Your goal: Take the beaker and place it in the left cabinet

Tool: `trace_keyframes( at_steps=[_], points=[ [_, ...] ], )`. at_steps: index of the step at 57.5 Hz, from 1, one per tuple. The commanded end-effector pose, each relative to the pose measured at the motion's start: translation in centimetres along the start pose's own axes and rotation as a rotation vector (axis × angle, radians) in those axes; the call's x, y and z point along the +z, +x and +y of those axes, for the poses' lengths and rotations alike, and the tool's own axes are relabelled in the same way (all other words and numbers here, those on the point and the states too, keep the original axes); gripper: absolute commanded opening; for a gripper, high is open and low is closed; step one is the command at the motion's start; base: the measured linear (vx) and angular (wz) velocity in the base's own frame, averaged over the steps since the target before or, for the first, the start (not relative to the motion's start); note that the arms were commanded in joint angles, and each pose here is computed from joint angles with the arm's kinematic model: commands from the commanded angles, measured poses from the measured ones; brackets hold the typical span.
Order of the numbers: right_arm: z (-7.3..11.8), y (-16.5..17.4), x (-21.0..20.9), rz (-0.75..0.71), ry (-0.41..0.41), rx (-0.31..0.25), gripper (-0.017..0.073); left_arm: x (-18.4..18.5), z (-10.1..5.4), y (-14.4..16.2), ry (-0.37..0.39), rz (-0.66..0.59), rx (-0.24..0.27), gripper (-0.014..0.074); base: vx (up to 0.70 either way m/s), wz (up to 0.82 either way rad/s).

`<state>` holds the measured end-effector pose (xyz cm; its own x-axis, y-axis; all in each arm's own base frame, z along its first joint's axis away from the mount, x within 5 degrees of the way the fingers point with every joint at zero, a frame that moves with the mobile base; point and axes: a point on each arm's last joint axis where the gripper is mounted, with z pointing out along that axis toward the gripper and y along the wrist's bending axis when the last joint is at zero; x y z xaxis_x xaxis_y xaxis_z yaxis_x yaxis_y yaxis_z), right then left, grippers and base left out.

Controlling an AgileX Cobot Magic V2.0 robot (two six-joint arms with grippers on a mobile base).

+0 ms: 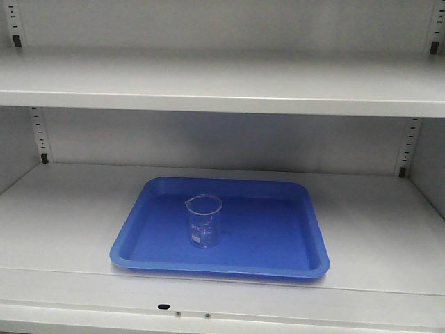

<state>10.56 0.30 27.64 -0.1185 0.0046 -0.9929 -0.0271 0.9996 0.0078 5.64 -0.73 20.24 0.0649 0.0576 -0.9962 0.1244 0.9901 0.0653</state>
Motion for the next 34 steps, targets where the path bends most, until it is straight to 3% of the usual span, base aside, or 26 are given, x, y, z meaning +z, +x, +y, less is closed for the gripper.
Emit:
trace_keyframes(
  at_steps=[1,25,34],
  points=[
    [0.0,-0.3,-1.3,-0.134,-0.005,-0.02,-0.0003,-0.1,0.0,-0.3,-0.008,-0.086,-0.011,0.0001,0.0,0.0],
    [0.0,5.7,-4.7,-0.319,-0.013,-0.019,-0.0003,-0.1,0.0,-0.3,-0.008,-0.086,-0.011,0.0001,0.0,0.0],
    [0.1,7.0,-4.3,-0.302,-0.016,-0.016,-0.0003,-0.1,0.0,-0.3,-0.008,-0.086,-0.011,0.0001,0.0,0.0]
  ],
)
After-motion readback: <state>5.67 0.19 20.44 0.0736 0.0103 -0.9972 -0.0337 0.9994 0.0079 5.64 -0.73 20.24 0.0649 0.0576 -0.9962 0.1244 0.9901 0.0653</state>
